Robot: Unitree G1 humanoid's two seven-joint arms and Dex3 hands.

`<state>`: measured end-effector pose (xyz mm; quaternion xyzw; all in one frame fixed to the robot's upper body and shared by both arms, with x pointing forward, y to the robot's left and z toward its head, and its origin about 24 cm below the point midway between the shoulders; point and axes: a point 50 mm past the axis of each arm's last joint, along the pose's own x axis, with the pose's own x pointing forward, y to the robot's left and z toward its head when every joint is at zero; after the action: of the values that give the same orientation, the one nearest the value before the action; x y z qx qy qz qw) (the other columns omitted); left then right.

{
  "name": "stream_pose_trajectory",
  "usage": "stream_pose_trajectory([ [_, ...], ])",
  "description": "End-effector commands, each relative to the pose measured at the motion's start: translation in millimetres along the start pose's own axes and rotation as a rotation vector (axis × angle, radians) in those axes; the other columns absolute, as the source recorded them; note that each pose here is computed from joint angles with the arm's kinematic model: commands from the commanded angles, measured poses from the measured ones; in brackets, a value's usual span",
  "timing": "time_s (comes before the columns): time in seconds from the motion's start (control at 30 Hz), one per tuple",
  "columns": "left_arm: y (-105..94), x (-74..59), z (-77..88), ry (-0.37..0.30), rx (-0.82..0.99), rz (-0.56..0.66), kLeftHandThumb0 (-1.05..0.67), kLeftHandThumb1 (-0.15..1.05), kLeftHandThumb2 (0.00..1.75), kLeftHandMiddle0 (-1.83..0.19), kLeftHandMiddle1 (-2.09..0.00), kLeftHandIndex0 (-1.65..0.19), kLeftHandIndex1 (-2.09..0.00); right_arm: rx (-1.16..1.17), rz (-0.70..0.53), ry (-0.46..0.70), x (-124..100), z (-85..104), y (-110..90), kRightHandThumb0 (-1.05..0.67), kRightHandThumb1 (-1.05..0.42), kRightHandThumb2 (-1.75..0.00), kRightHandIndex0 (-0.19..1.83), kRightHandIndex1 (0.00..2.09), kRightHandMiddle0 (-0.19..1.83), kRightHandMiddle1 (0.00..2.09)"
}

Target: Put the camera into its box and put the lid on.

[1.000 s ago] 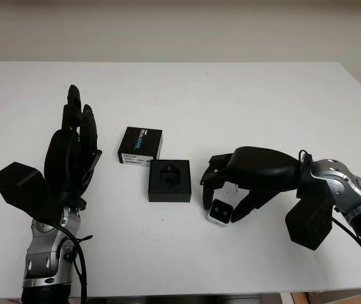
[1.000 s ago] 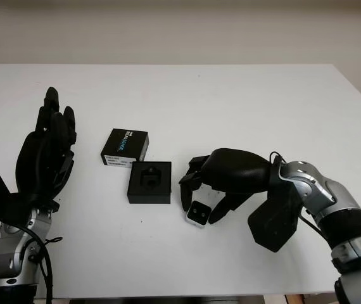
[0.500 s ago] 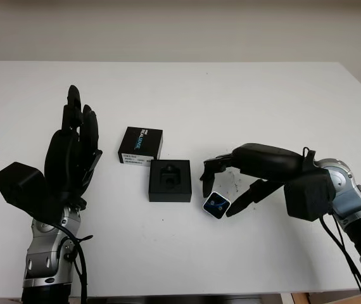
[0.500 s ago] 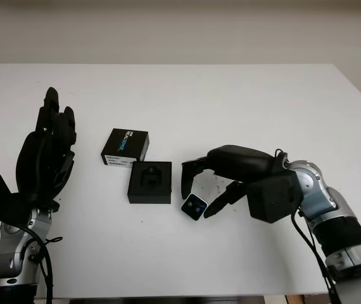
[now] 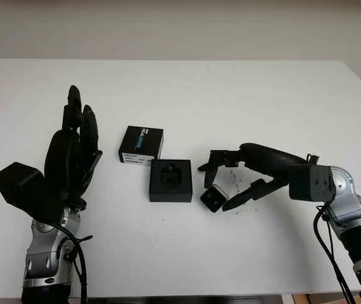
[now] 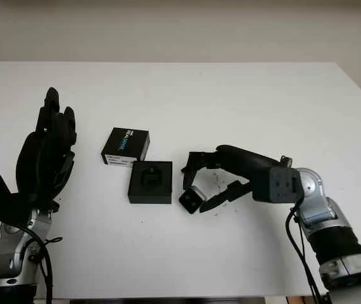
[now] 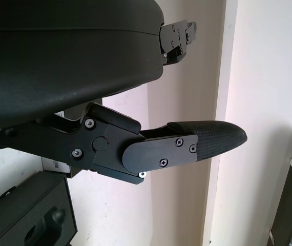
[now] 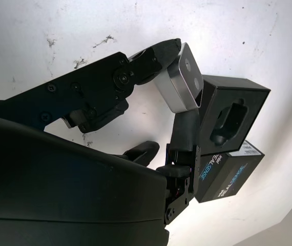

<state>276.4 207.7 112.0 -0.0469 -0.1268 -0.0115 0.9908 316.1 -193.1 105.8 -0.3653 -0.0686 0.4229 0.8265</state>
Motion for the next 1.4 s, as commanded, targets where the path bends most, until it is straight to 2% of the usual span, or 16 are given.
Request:
stream_pose_trajectory([
  [0.0,2.1,-0.5,4.1,-0.013,0.016,-0.006,-0.77,1.05,0.57,0.19,0.0,0.19,0.0,0.013,-0.029,-0.019,-1,3.5,-2,-0.36,-0.99,-0.06,0.3,0.28,0.31,1.61],
  [0.37,4.1,-1.4,4.9,-0.007,0.019,-0.01,-0.76,1.05,0.57,0.19,0.0,0.19,0.0,0.124,-0.208,-0.048,-7,7.7,-18,-0.44,-1.03,-0.06,0.23,0.25,0.32,1.65],
  [0.67,4.3,-0.8,4.4,-0.01,0.017,-0.008,-0.77,1.05,0.56,0.19,0.0,0.19,0.0,0.339,-0.318,-0.1,0,7.9,-15,-0.38,-1.01,-0.05,0.14,0.22,0.25,1.7],
  [1.0,2.8,-0.5,4.8,-0.009,0.016,-0.013,-0.77,1.05,0.56,0.19,0.0,0.19,0.0,0.546,-0.357,-0.133,31,12.4,8,-0.39,-1.02,-0.05,0.11,0.18,0.26,1.76],
  [1.37,2.2,-1.3,3.7,-0.008,0.023,-0.007,-0.78,1.05,0.56,0.19,0.0,0.19,0.0,0.711,-0.268,-0.107,52,17.3,43,-0.37,-1.02,-0.06,0.08,0.15,0.21,1.78],
])
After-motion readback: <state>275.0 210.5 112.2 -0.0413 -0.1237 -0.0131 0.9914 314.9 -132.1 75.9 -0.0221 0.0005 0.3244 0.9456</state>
